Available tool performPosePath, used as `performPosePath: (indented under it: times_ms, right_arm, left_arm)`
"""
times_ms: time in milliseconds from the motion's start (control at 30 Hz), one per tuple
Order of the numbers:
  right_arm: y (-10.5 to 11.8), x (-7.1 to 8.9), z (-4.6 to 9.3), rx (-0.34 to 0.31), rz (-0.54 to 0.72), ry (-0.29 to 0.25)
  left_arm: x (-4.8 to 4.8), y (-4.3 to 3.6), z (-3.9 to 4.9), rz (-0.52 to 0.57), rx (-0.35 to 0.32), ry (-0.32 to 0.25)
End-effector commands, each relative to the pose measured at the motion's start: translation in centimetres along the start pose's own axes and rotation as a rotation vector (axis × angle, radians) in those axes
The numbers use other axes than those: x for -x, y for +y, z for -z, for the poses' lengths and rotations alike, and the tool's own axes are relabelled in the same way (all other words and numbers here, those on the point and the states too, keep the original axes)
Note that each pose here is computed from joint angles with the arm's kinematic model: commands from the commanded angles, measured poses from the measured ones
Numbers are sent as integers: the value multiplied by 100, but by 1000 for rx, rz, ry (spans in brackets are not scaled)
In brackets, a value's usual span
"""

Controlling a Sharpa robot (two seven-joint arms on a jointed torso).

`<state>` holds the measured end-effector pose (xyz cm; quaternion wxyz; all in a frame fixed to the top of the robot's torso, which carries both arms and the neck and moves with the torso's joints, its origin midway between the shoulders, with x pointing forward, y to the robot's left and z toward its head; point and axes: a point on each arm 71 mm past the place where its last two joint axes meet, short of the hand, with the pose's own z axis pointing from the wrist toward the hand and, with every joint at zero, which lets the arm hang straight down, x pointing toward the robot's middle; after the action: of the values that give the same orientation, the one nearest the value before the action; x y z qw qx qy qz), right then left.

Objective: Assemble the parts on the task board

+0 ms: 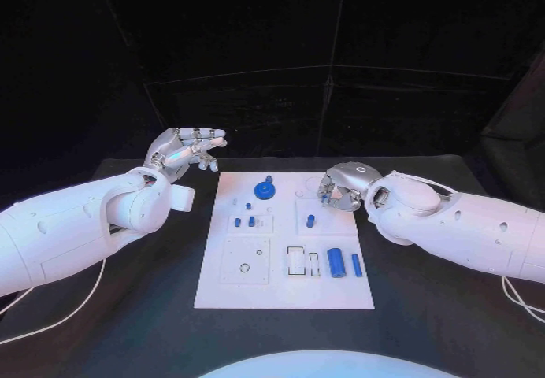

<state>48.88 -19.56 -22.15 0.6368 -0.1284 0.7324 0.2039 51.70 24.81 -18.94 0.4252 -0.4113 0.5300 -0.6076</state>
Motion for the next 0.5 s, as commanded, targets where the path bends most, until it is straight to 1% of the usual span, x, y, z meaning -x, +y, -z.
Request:
performPosePath:
  times_ms: [33,167,233,367,500]
  right_arm:
    - [4,81,39,4,-33,-76]
    - [31,111,105,13,-54,-84]
    - [85,132,146,28,-68,-89]
    - [317,182,222,87,-103,-101]
    - [560,213,253,148,-128,-106]
  left_arm:
    - [-6,-18,-7,7,-16,1]
    - [1,-19,-6,5,-17,-1]
    - [6,-18,-6,5,-17,-2]
    - [5,-16,-8,5,-15,-2]
    - [-18,-11,-18,7,-14,2]
